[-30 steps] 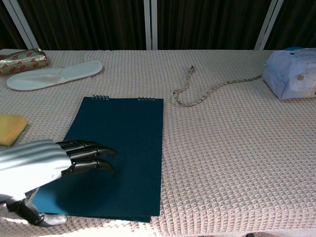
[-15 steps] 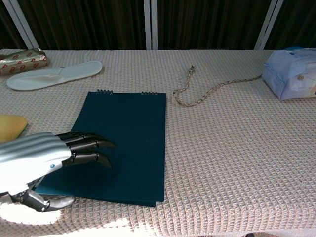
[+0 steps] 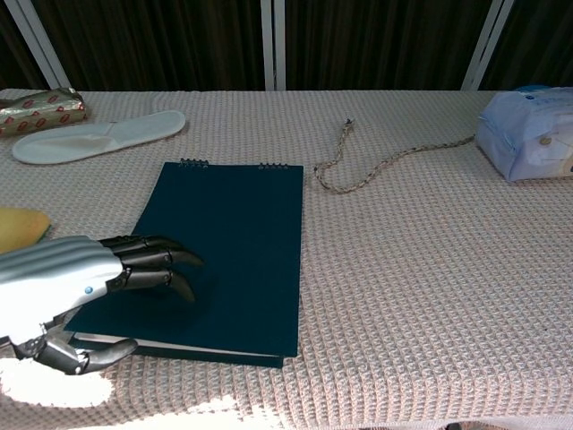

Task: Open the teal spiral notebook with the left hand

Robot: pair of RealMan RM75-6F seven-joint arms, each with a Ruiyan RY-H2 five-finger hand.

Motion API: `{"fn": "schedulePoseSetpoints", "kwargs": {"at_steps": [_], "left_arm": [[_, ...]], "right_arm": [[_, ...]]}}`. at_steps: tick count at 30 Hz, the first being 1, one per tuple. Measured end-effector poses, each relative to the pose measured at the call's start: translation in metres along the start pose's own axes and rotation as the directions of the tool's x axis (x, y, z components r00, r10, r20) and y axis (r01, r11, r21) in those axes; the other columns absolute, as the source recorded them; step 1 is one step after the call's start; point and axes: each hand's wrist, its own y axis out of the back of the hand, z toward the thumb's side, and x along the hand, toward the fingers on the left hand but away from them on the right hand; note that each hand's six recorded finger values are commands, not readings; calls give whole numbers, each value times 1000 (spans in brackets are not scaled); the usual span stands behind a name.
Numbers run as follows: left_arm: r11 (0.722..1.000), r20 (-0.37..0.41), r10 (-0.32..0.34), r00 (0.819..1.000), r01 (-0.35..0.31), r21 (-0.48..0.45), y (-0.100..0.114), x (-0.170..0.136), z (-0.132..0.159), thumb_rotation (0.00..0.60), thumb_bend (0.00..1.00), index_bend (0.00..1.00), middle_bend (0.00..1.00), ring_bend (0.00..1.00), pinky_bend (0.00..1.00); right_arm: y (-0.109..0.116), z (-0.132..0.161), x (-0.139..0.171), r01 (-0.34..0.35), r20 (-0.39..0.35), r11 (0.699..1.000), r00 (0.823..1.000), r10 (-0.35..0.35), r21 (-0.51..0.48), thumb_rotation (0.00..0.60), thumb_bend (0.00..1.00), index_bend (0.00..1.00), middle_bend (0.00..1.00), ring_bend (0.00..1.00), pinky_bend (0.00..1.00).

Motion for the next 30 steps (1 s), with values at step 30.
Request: {"fn": "schedulePoseSetpoints", "kwargs": {"at_steps": [30], "left_arm": [[924,-124,336,934,-301,238,20,27,-40,600,416,413,244,73,136]], "right_arm": [[0,-1,-1,-3,5,1000,1000,3,0,600,306,0,0,0,0]]}}
